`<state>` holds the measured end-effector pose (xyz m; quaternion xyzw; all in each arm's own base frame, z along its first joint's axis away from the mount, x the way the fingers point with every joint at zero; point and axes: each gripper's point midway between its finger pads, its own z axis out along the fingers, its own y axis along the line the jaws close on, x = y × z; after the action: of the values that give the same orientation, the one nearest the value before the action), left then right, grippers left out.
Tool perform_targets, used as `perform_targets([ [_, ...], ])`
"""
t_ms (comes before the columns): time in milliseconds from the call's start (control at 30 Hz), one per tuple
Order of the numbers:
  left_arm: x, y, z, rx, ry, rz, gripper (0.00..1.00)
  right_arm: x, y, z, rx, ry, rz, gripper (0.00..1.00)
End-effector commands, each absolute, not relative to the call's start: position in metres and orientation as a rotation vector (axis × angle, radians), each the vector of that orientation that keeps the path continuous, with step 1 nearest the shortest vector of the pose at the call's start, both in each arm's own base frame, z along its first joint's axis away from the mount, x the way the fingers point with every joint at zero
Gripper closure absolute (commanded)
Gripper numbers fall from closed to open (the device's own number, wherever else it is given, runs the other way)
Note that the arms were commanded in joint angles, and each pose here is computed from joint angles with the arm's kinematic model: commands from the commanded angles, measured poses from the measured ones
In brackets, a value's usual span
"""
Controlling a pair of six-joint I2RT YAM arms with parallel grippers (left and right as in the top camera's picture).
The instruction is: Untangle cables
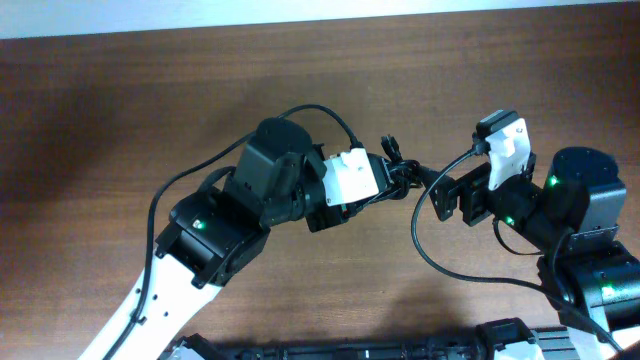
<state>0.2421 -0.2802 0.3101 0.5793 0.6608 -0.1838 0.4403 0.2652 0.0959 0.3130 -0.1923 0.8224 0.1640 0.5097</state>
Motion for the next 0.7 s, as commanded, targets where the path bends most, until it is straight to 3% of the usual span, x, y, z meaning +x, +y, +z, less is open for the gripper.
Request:
perform_targets([
  [0,0.227,-0.282,0.334,1.464,1.521,-0.494,1.00,0.265,0.092,0.321,-0.469,1.959,0.357,0.00],
  [667,0.196,-0.302,0.356,1.525,1.336,-0.733,1.00,0.245,0.122,0.324,-0.629,1.907,0.543,0.00],
])
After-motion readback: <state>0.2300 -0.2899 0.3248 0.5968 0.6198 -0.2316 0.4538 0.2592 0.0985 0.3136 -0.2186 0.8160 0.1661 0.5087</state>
